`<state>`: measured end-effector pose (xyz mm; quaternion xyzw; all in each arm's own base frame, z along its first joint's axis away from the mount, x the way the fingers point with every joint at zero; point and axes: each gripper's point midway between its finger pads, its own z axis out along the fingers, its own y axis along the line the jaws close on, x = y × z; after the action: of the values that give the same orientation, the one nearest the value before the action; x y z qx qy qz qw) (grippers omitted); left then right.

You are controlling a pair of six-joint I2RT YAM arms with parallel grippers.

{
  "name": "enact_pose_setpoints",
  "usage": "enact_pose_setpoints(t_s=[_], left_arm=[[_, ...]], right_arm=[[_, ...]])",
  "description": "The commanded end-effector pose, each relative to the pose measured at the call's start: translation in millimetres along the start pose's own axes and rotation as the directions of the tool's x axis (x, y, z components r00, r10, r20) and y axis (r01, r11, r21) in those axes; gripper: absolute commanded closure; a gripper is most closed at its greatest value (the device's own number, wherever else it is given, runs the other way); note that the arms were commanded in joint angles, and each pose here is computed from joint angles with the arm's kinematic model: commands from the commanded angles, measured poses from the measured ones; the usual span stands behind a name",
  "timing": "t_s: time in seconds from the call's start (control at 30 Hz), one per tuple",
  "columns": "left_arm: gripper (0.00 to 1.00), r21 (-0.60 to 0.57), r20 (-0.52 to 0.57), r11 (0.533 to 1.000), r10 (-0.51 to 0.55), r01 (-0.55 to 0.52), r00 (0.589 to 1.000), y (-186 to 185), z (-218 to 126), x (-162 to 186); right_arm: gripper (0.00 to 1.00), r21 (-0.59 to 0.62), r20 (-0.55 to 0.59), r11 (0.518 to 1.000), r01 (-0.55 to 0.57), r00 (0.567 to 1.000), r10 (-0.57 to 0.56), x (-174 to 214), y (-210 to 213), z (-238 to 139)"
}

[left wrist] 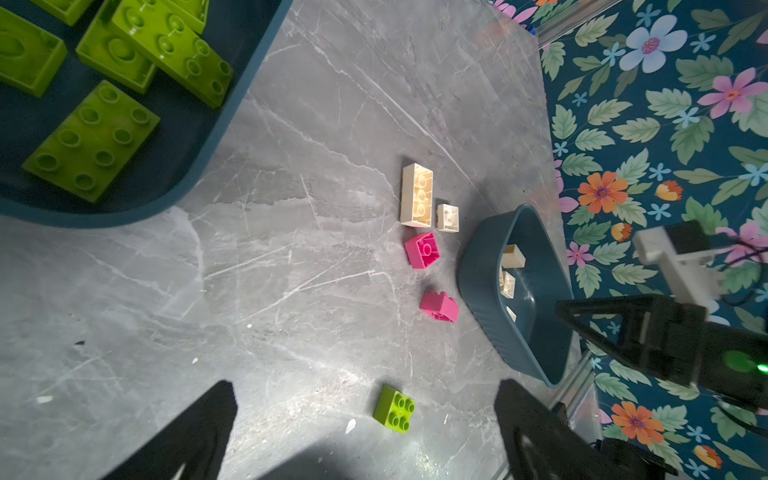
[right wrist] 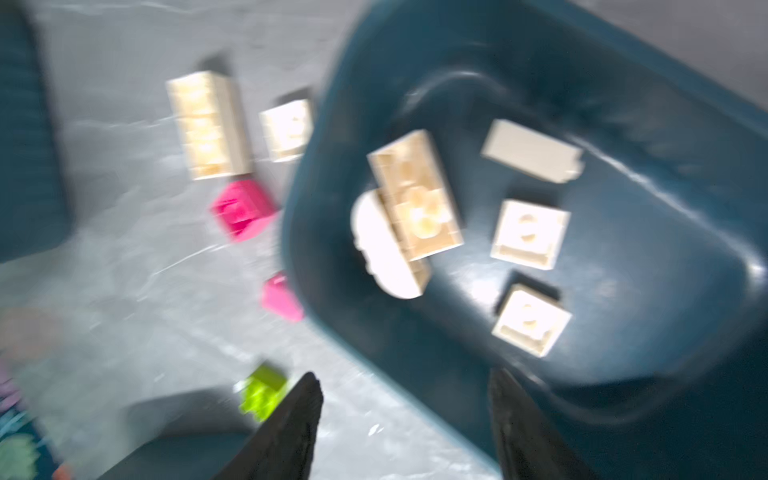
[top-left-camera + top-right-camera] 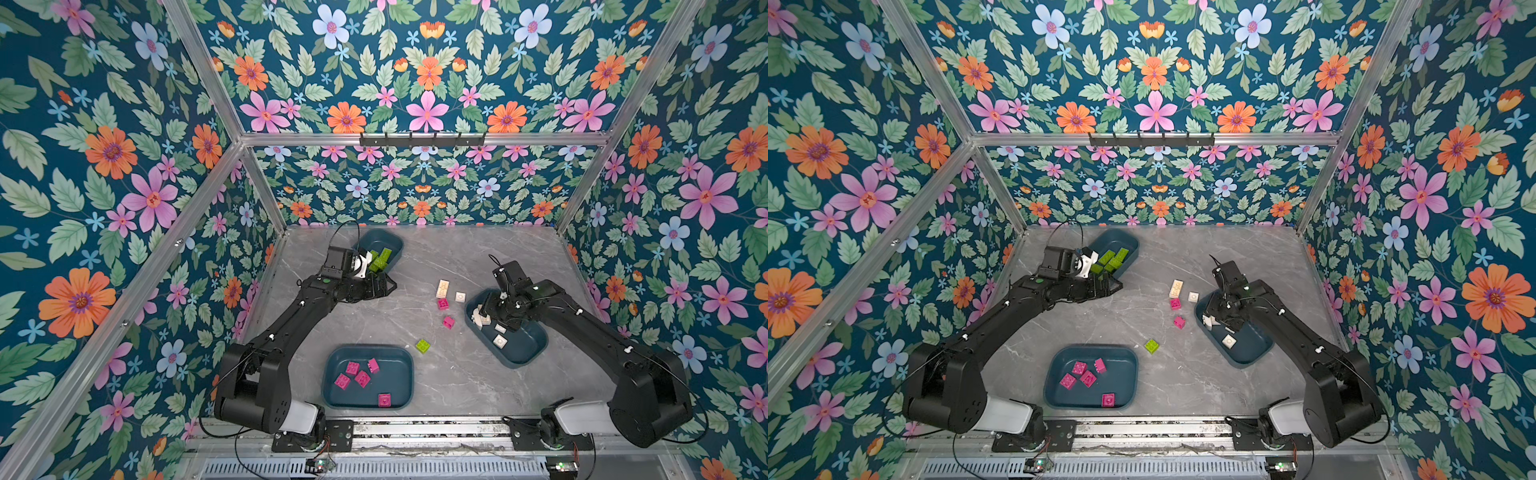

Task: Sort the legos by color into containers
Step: 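Carry the white brick with the right gripper into the white-brick bin and release, then move the right gripper over the small green brick and close on it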

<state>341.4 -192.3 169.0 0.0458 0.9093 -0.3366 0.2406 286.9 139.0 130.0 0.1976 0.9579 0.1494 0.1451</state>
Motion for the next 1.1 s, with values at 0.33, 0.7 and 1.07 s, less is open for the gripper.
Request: enact_pose_setpoints(t_s=[0.33,0.7,1.07], left_arm=[[0.0,-0.093,0.015,0.995,0.03,-0.028,0.999,8.5,-21.8,0.0],[0.0,-0.14,0.0,0.99,0.025,-0.025,1.0,24.0,-29.2,21.9],[0.0,-0.155,-0.007,0.987,0.035,-0.036,0.999,31.0,-30.6,29.5]], right_arm=[[0.29,-0.162,-0.127,0.94,0.301,0.938,-0.322,79.5,120.1,3.6],[0.31,-0.107,-0.267,0.958,0.266,0.92,-0.286,119.9,125.6,68.1],[0.29,0.055,-0.299,0.998,-0.026,0.953,0.042,129.0,113.1,95.3]])
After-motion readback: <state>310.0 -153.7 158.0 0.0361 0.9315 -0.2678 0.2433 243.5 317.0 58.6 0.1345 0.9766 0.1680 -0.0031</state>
